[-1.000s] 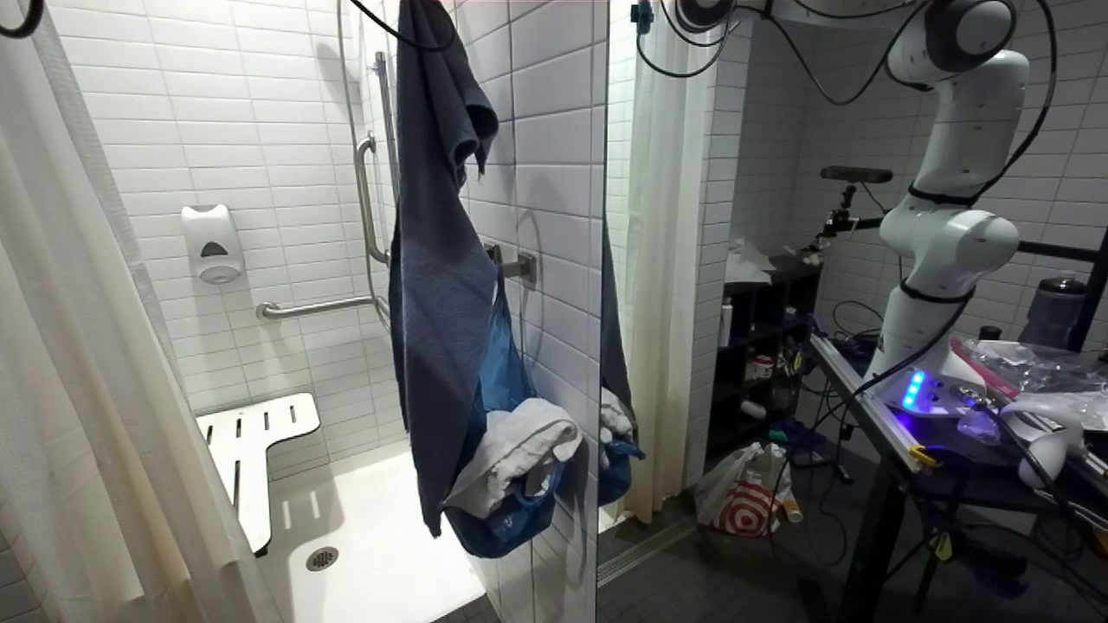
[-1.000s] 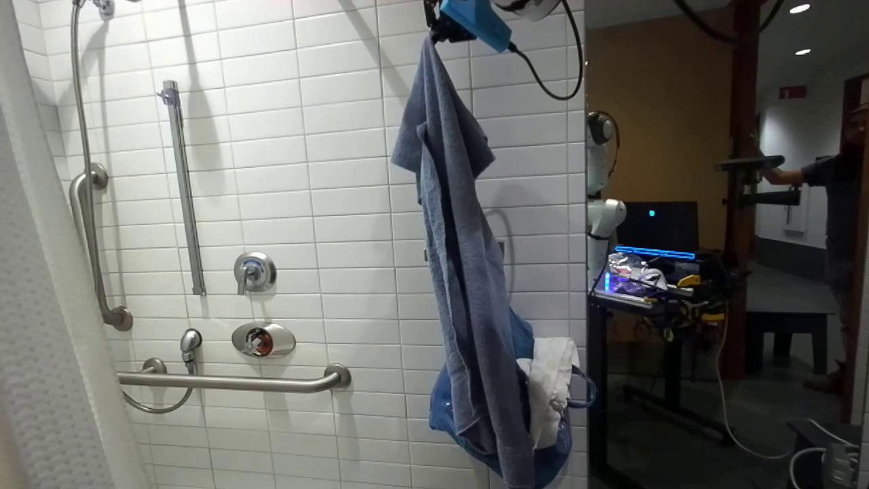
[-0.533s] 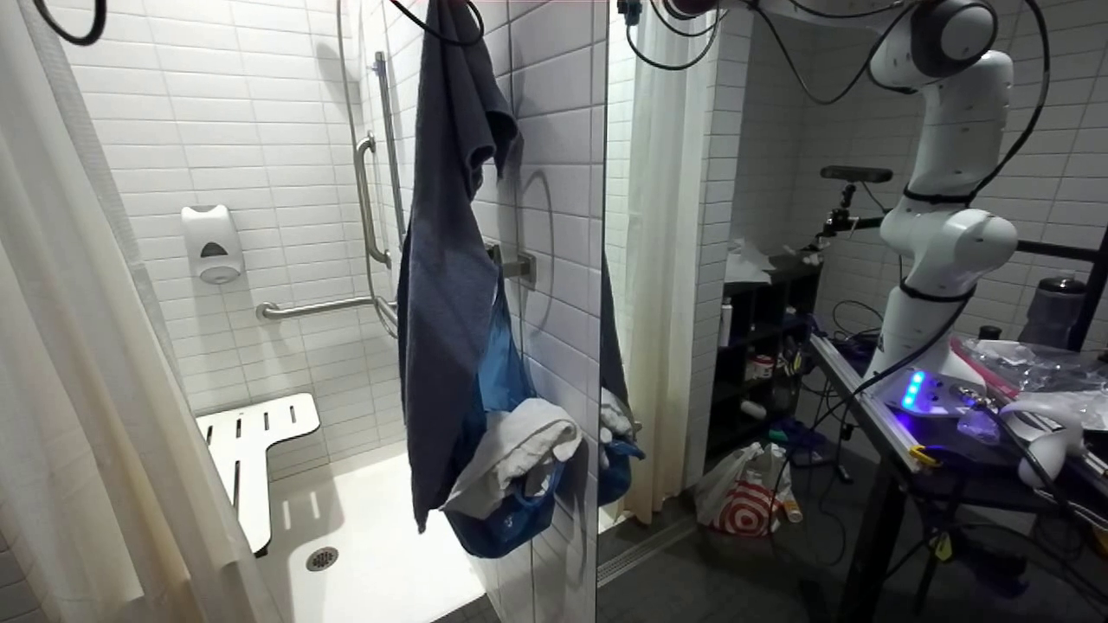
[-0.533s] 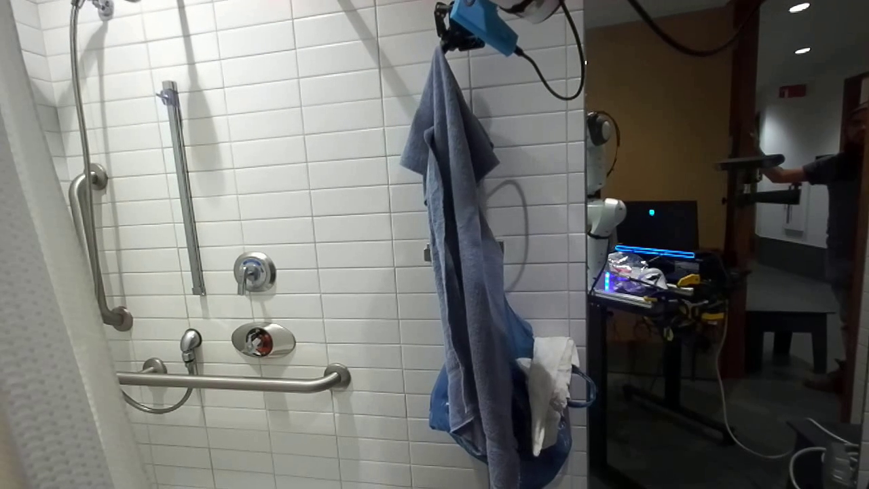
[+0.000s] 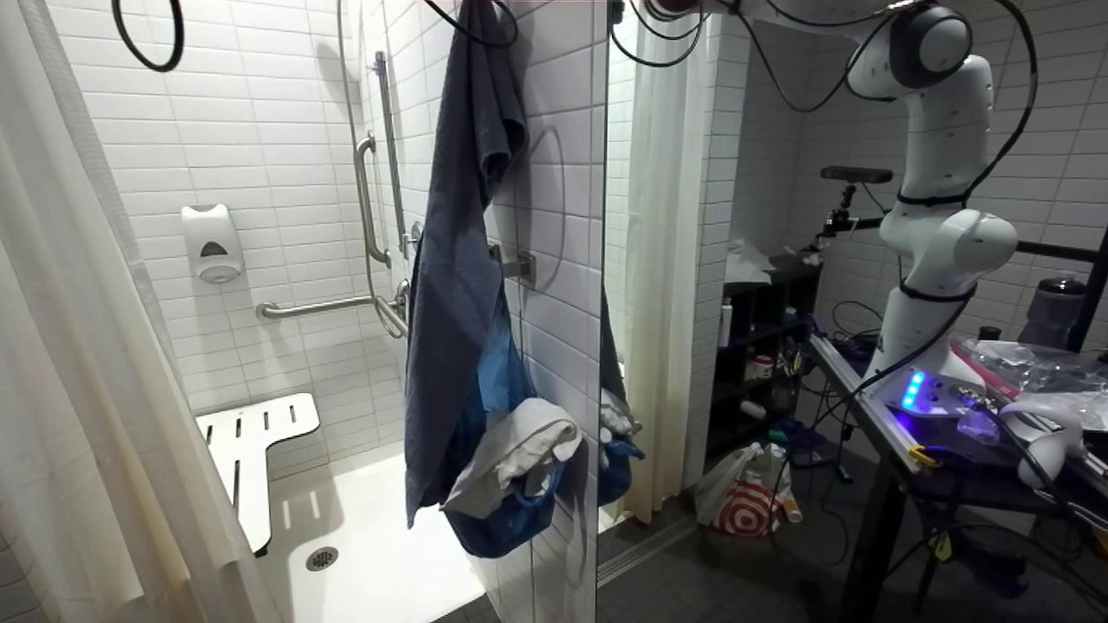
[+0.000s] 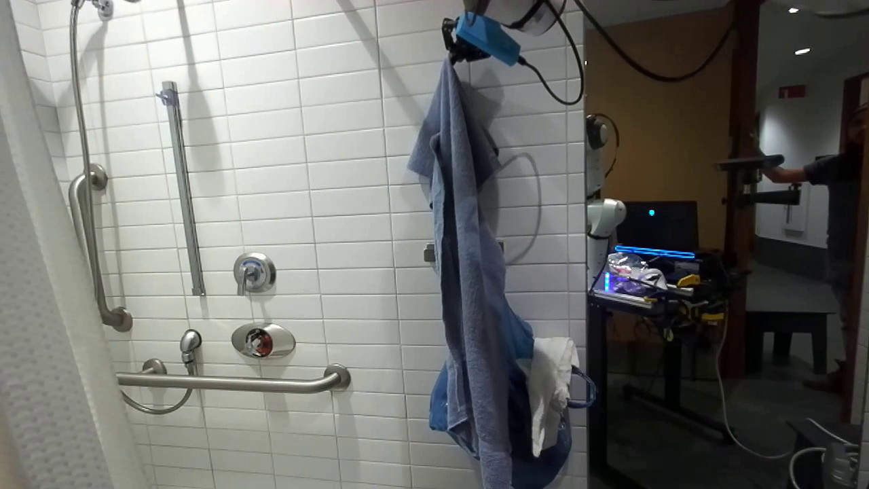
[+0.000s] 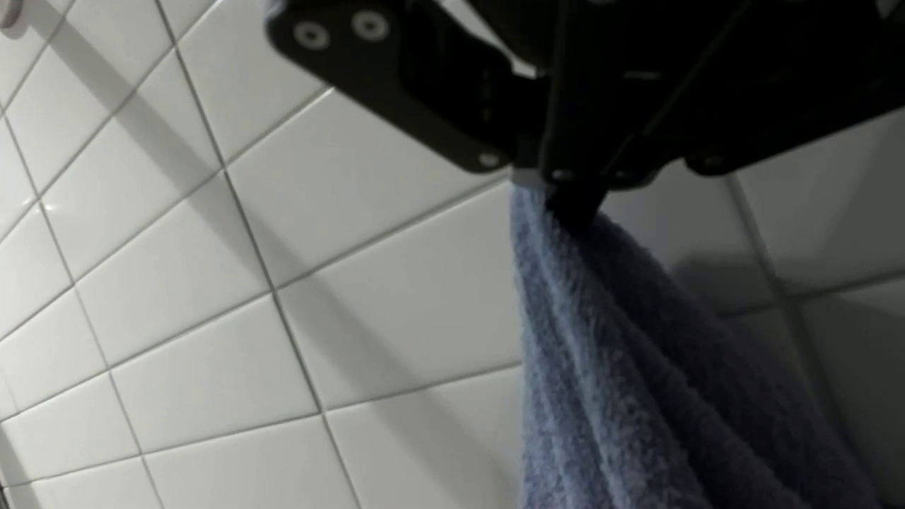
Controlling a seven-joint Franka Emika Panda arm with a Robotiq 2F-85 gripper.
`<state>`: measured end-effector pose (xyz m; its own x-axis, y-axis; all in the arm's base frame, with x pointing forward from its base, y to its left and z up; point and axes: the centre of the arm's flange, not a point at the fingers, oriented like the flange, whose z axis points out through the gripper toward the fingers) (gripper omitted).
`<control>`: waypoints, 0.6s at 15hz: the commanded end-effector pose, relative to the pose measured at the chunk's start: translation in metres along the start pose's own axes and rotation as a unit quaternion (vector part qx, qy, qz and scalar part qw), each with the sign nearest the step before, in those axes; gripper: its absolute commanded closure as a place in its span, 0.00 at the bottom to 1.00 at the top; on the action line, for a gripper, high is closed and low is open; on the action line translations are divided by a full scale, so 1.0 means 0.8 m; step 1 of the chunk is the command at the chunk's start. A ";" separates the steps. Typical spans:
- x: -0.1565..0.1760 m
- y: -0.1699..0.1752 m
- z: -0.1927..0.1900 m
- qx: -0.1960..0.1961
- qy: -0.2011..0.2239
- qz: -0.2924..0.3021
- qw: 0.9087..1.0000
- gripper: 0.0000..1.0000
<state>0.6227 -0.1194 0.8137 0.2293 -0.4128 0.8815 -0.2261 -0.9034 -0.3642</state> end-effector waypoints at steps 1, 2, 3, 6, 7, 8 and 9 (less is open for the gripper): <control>0.026 0.000 0.009 -0.018 0.016 0.005 1.000 1.00; 0.026 0.002 0.014 -0.021 0.018 0.005 1.000 1.00; 0.030 0.004 0.011 -0.025 0.020 0.005 0.999 1.00; 0.029 0.004 0.014 -0.031 0.024 0.004 0.999 1.00; 0.031 0.006 0.009 -0.034 0.024 0.003 0.999 1.00; 0.029 0.007 0.012 -0.034 0.026 0.005 0.999 1.00; 0.032 0.010 0.005 -0.037 0.026 0.005 0.999 1.00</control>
<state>0.6299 -0.1299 0.8154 0.2092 -0.4109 0.8874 -0.2756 -0.8954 -0.3496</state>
